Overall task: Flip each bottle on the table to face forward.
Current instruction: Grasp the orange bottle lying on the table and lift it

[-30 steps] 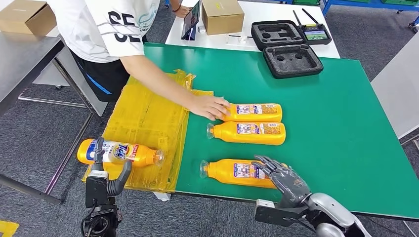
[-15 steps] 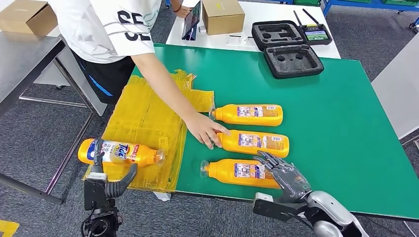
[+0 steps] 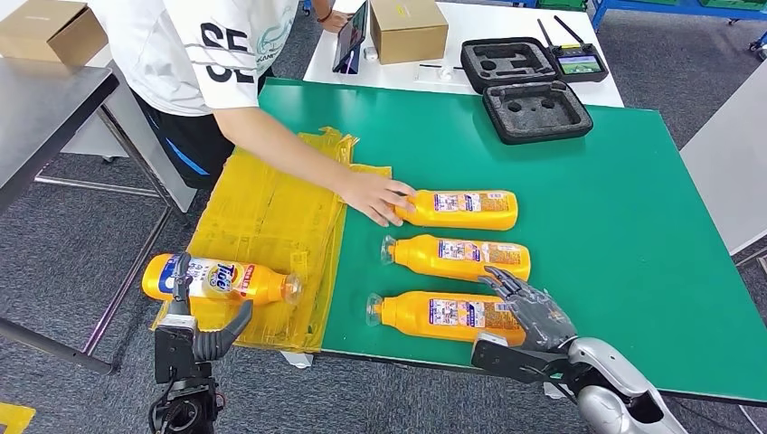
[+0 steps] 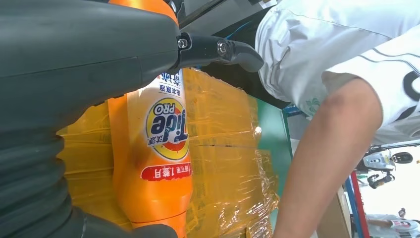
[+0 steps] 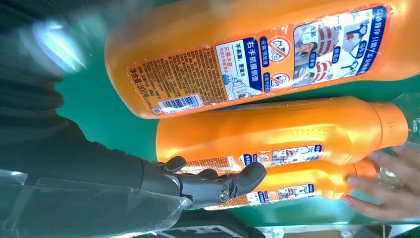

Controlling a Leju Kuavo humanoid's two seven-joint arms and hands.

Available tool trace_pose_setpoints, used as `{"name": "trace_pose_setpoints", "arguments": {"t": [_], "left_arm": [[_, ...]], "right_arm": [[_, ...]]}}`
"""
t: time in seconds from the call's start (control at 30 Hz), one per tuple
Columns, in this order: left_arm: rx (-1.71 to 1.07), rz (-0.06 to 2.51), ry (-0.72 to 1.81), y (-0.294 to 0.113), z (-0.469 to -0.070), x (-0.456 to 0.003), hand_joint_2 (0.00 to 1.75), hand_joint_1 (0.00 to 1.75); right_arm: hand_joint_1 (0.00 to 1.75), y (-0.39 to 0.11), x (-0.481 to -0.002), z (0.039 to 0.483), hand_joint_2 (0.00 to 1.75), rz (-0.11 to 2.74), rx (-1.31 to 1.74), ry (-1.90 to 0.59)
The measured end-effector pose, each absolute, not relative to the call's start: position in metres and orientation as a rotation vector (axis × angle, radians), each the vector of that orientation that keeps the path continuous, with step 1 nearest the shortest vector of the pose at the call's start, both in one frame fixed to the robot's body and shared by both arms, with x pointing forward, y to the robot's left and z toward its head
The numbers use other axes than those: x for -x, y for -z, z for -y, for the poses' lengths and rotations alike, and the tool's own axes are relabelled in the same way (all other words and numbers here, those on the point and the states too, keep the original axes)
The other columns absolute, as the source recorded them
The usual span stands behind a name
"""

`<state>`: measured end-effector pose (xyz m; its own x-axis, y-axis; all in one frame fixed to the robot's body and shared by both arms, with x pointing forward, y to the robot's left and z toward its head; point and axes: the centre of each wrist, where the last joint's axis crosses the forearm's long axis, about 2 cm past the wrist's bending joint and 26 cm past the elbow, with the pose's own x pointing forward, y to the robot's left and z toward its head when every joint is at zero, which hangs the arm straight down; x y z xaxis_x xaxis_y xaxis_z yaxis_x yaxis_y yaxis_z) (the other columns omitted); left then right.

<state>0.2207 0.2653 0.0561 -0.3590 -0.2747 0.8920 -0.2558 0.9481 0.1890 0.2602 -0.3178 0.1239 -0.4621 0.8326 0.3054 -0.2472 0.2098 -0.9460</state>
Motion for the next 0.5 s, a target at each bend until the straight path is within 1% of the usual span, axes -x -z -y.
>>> {"name": "trace_pose_setpoints", "arguments": {"t": [0.23, 0.5], "left_arm": [[-0.38, 1.956, 0.015, -0.056, -0.265, -0.221, 1.75, 0.0], [-0.369, 1.949, 0.003, -0.053, -0.265, -0.22, 1.75, 0.0]], "right_arm": [[0.0, -0.122, -0.263, 0.317, 1.75, 1.532, 0.578, -1.427], [0.0, -0.118, -0.29, 0.308, 1.75, 1.516, 0.576, -1.387]]}}
